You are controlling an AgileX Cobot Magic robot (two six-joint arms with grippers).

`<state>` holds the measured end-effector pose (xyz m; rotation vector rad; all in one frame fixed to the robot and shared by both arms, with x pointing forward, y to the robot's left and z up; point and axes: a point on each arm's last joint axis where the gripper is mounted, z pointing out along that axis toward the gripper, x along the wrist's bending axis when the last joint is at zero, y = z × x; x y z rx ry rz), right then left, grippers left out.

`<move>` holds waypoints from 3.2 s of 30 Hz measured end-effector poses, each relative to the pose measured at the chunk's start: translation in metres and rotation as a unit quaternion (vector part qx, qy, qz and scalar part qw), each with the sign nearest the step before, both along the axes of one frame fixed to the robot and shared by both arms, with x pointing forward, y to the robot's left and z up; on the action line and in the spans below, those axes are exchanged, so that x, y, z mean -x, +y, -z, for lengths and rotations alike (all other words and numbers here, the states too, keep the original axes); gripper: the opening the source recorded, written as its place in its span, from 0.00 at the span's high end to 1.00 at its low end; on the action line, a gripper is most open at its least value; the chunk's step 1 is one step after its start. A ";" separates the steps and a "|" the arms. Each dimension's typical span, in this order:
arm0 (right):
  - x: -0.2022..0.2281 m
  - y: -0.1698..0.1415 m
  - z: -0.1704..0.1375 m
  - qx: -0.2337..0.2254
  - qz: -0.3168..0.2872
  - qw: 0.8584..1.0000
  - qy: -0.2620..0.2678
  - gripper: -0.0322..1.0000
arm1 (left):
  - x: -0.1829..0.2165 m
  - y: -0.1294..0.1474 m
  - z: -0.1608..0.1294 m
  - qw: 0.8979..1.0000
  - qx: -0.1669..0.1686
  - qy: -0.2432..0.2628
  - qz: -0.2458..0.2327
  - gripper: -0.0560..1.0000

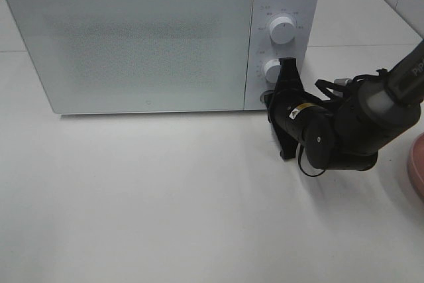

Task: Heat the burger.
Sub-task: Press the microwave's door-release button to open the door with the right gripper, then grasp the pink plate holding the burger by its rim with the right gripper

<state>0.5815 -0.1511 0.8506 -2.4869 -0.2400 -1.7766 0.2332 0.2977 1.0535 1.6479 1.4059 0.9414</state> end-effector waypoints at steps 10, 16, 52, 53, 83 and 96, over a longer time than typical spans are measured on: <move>0.001 0.001 -0.005 0.001 -0.002 1.000 -0.012 0.96 | 0.000 0.000 0.000 1.000 0.000 0.000 0.000 0.03; 0.001 0.001 -0.006 0.001 -0.001 1.000 -0.012 0.96 | 0.000 0.000 0.000 1.000 0.000 0.000 0.000 0.03; -0.016 0.009 -0.011 -0.048 0.094 0.994 0.031 0.96 | 0.000 0.000 0.000 1.000 0.000 0.000 0.000 0.03; -0.016 0.009 -0.009 -0.048 0.096 0.994 0.033 0.96 | 0.000 0.000 0.000 1.000 0.000 0.000 0.000 0.03; 0.004 0.004 -0.022 -0.024 0.047 0.998 0.040 0.96 | 0.000 0.000 0.000 1.000 0.000 0.000 0.000 0.03; 0.028 0.003 -0.034 0.056 -0.041 0.991 0.113 0.96 | 0.000 0.000 0.000 1.000 0.000 0.000 0.000 0.03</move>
